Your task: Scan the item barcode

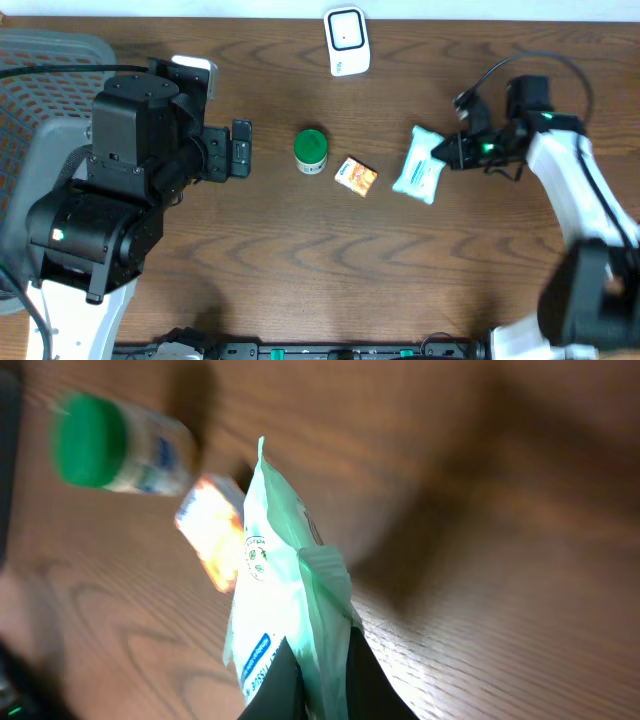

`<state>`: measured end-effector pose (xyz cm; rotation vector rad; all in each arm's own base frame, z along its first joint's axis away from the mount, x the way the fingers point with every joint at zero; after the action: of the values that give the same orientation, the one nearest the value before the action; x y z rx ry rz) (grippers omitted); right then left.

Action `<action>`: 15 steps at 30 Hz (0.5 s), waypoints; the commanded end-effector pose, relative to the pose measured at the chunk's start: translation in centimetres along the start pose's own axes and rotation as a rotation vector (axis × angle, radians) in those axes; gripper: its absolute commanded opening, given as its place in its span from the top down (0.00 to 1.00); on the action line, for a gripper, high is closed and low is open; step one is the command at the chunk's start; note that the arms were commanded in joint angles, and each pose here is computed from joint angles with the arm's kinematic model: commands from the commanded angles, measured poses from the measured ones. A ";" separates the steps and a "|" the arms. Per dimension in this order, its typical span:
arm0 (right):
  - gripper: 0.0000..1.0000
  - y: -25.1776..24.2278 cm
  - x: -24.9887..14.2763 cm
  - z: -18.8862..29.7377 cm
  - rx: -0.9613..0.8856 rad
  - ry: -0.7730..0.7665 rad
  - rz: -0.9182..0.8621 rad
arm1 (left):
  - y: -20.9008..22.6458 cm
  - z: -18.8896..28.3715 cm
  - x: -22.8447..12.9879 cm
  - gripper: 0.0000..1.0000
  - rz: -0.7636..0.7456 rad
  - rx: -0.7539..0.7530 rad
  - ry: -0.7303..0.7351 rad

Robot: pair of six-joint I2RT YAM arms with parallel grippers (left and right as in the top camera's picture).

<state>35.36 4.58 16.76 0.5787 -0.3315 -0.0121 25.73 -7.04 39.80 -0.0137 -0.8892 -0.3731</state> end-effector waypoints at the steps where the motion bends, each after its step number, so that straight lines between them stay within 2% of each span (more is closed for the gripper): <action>1: 0.99 2.5 0.3 4.0 -0.185 -0.141 0.073 | 0.3 -0.1 -0.1 0.02 0.008 0.016 0.006; 6: 0.98 4.7 0.1 6.4 -0.557 -0.317 0.115 | 0.3 -0.1 -0.1 0.02 0.008 0.016 0.005; 10: 0.99 6.6 -0.4 5.9 -0.865 -0.411 0.225 | 0.3 -0.1 -0.1 0.02 0.008 0.016 0.006; 15: 0.99 8.7 -2.4 2.2 -1.083 -0.393 0.405 | 0.3 -0.1 -0.1 0.02 0.008 0.016 0.006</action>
<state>31.79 11.55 22.78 -0.2832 -0.6767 0.1164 25.74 -7.04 39.81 -0.0137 -0.8896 -0.3730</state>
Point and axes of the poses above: each gripper's point midway between its finger pads, its own z axis back along the fingers, its own y axis along the line the jaws close on, x = y × z, the point moved 5 cm from there along z, back along the fingers, and after that the axes turned 13 degrees about -z, right-handed, at the moved point
